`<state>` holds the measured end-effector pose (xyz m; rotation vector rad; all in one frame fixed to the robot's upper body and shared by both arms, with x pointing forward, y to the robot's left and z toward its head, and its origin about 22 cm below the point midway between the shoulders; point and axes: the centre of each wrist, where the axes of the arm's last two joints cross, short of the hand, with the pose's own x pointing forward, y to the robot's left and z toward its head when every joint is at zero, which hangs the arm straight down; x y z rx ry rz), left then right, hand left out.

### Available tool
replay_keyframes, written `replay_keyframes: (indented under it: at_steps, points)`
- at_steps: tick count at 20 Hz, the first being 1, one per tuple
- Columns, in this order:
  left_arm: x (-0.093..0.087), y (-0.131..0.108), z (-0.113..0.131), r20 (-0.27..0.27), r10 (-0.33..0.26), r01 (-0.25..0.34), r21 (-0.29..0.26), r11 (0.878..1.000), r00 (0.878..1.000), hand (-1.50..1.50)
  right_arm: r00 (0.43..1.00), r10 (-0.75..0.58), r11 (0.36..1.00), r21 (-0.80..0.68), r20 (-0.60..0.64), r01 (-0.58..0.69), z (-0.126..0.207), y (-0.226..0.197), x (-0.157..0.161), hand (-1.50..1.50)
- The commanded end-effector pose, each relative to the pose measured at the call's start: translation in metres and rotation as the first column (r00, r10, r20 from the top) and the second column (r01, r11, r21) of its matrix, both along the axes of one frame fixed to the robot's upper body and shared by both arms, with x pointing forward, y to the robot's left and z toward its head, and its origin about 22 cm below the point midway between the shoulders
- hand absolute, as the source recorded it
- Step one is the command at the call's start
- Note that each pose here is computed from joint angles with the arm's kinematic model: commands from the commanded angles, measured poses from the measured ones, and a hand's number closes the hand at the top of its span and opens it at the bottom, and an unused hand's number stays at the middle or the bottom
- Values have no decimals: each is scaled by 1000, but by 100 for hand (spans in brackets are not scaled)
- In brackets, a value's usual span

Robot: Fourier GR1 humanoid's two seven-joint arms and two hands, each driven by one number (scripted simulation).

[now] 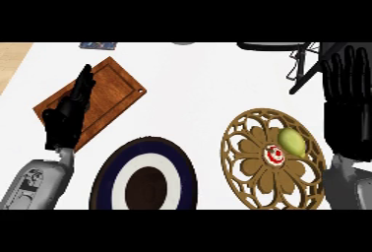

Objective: Pick the lemon from the placemat and place it in the tiered shelf

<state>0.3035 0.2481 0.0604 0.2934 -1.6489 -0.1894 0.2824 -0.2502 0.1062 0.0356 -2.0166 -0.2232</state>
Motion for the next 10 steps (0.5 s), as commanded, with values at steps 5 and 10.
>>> replay_keyframes:
  at_steps: [5,10]
  points:
    - [-35,76,-34,-200,117,-124,-24,992,973,0,929,146,978,-194,341,-83,-16,11,-16,150]
    - [-57,87,-55,-296,111,-141,-82,987,949,0,823,-522,786,-248,223,566,-90,-40,-48,150]
